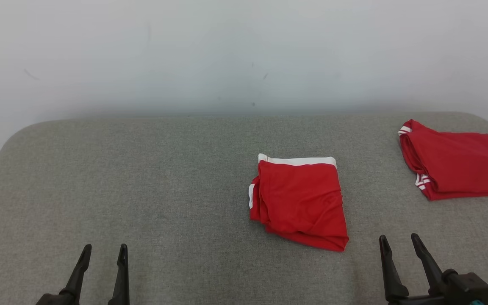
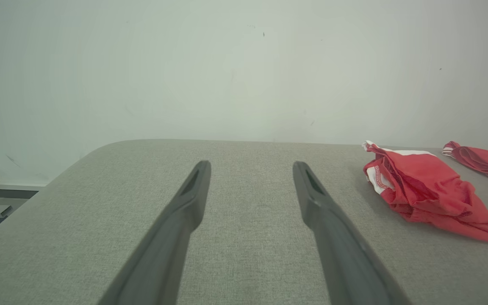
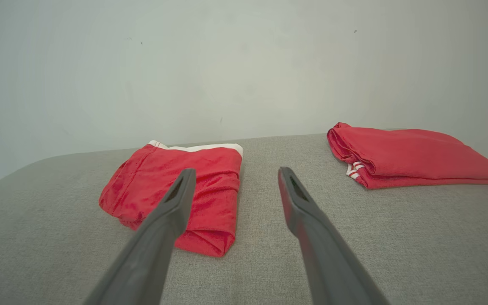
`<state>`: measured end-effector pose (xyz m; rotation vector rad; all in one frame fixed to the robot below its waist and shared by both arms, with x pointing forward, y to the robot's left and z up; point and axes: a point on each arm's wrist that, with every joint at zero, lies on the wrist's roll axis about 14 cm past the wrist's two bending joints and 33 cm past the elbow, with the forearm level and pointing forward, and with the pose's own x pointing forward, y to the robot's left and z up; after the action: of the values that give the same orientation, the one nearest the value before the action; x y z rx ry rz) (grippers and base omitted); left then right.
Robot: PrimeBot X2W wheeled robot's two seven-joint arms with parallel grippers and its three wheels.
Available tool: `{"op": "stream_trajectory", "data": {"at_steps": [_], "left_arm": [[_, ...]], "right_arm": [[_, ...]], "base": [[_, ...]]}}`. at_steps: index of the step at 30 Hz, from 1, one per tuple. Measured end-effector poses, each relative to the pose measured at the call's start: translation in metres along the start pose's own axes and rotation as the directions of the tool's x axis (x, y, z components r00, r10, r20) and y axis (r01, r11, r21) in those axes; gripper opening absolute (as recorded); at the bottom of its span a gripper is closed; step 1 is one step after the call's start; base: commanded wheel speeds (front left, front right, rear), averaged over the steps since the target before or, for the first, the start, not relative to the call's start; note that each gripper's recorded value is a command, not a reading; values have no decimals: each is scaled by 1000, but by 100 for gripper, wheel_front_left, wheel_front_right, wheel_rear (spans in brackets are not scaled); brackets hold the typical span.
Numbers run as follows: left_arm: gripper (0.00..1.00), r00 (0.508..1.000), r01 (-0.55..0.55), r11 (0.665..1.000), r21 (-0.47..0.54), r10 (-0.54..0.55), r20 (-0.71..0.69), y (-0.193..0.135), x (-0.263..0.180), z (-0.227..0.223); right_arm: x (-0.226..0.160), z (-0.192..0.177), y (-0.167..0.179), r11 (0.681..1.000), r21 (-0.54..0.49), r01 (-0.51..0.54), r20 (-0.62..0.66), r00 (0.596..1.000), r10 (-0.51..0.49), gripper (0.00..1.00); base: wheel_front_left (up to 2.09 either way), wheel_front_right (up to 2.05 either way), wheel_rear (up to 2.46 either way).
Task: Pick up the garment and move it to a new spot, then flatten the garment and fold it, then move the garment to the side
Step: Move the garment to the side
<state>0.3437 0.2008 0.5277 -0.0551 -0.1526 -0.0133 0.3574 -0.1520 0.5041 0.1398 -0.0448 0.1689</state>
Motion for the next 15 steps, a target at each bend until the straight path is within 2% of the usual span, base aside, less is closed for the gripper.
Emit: {"op": "stream_trajectory", "data": {"at_steps": [8,15], "left_arm": [[100,1000,-9,1000,-4,9,-5,1,-1,-2],[100,1000,-20,1000,-8,20,-18,3,-4,-6]], "right_arm": [[27,14,6,999,-12,-32,32,999,33,100],[62,22,11,996,-53,-76,6,997,76,100]], "base": [[0,0,0],[0,0,0]]}}
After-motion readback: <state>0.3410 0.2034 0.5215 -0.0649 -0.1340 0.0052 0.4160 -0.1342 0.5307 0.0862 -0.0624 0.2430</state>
